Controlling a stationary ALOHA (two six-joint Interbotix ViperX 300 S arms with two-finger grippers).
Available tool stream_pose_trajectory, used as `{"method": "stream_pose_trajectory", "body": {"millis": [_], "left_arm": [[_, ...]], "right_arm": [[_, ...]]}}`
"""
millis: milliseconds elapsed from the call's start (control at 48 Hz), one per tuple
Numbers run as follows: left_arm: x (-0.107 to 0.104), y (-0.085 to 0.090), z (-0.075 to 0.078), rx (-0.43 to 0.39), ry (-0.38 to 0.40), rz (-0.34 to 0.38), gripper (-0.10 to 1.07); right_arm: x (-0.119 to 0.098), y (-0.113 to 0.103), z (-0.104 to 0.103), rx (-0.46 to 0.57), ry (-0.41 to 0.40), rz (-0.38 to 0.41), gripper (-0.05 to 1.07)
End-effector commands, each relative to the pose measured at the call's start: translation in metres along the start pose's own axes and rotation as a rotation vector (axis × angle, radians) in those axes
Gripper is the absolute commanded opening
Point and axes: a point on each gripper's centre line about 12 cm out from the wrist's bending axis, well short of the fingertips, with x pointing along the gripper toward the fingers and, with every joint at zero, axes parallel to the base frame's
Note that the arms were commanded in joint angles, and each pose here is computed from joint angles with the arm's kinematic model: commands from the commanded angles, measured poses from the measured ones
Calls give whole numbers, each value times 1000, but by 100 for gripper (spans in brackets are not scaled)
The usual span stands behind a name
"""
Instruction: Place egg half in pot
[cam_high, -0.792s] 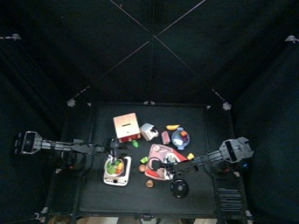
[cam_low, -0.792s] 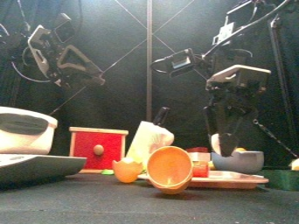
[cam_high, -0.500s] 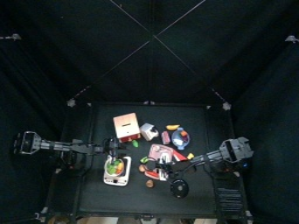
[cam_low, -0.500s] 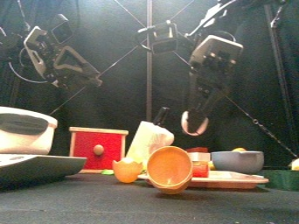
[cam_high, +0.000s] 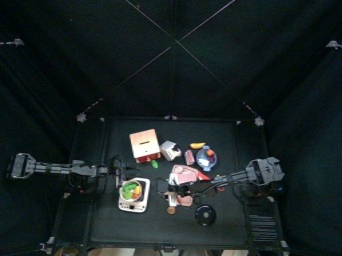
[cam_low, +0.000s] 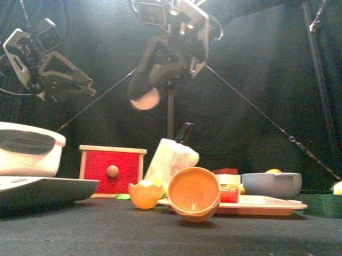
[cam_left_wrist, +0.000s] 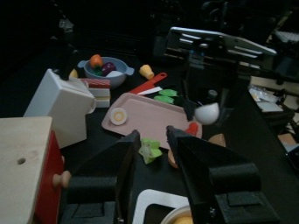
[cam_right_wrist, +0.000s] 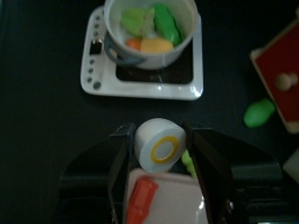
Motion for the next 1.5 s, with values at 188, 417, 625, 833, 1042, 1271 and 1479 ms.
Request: {"method": "stream_pose_trajectory", "body": {"millis": [188,417,625,833,1042,1271,1479], "left_arm": [[-5,11,-4,-11,-3,51,73],[-4,13,0,-49,-16,69,73],[-5,14,-1,-50,-15,72,73],[-4,12,-1,-44,-15,64,73],[-4,11,0,-31,-15,54,73],[-4,11,0,-30,-13,55,74],[-4,11,0,-29,-15,55,73]], "right_arm": [[32,6,61,-47,-182,26,67],[65,6,79,-61,-212,9,68],[81,-4,82,-42,-214,-6,68],[92,-10,75,-21,-193,-13,73],[97,-9,72,-25,-182,-14,87],[95,-10,73,-26,-187,-15,94],[88,-12,79,-35,-196,-24,94]]}}
